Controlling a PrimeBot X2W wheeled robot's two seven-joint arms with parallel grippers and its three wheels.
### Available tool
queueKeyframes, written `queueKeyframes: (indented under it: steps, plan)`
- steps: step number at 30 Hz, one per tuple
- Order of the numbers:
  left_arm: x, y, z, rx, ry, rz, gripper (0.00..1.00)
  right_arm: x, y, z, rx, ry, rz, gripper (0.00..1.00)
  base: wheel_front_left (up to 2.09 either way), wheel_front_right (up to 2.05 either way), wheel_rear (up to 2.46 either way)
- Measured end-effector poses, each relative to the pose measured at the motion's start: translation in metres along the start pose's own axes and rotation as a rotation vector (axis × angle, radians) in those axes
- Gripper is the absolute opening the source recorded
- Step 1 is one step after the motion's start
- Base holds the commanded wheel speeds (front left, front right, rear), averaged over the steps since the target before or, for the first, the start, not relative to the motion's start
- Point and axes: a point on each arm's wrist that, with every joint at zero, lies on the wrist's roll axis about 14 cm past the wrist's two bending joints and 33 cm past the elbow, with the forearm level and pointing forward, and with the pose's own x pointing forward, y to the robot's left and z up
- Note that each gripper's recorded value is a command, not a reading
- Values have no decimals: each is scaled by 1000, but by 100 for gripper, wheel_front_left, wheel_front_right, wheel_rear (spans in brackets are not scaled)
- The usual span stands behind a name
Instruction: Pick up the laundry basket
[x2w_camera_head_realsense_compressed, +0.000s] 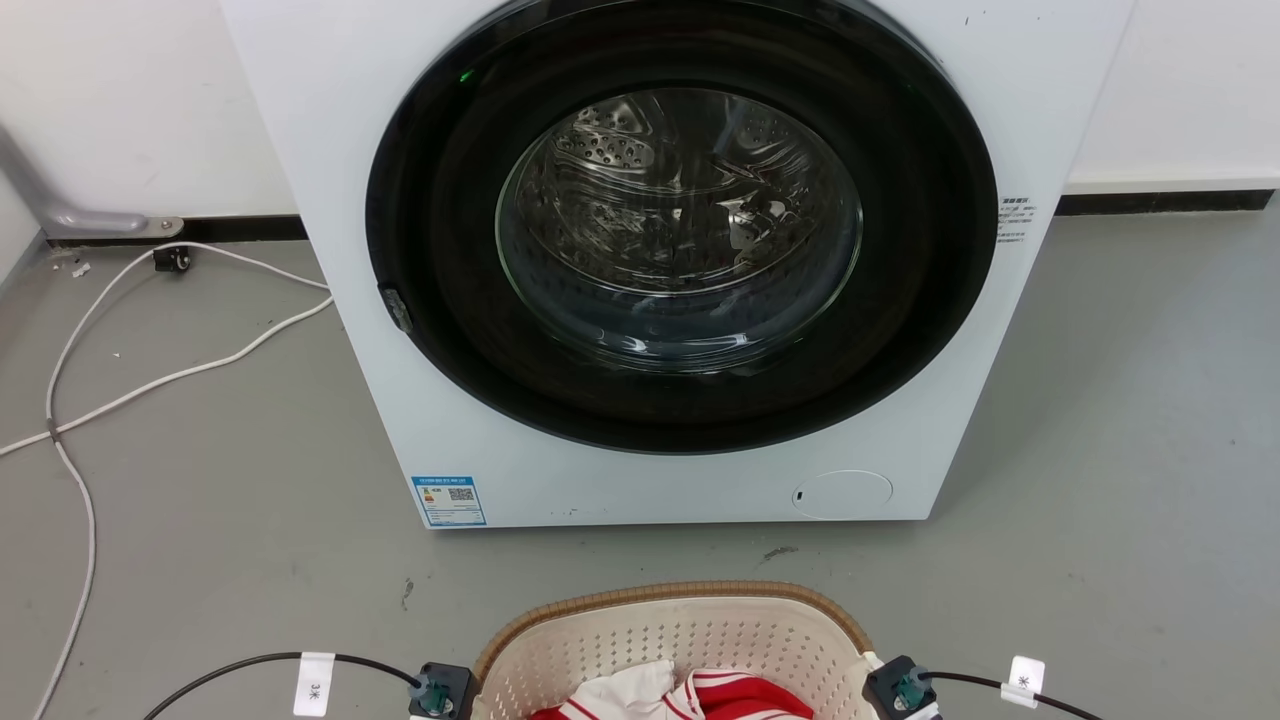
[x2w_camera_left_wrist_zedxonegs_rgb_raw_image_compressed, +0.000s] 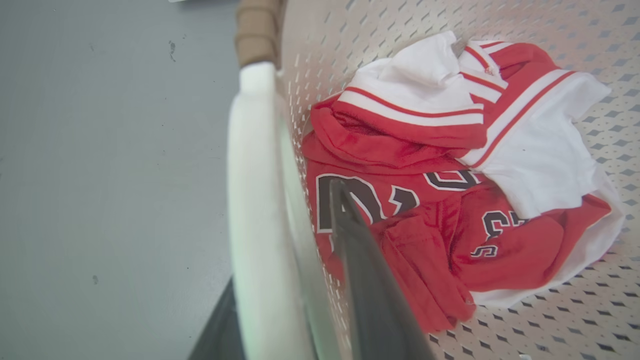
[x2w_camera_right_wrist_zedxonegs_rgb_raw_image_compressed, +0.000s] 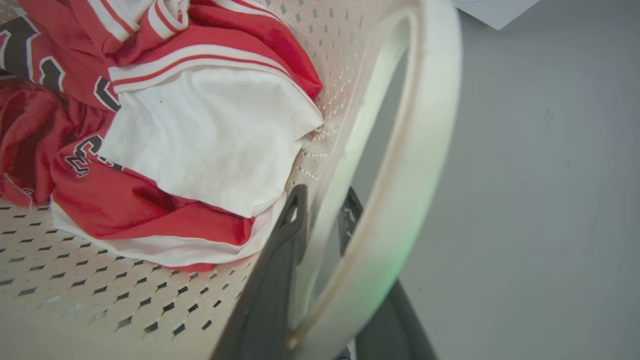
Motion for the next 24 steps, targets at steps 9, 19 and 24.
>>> queueKeyframes:
  steps: [9, 19, 24]
  plan:
    - [0, 0, -2, 0, 2, -2, 0, 0, 0, -1, 0, 0, 2, 0, 0, 0, 0]
    - [1, -1, -3, -5, 6, -4, 0, 0, -1, -1, -4, -4, 3, 0, 0, 0, 0]
    - [1, -1, -4, -3, 10, -6, 0, 0, -1, -2, -1, -2, 2, 0, 0, 0, 0]
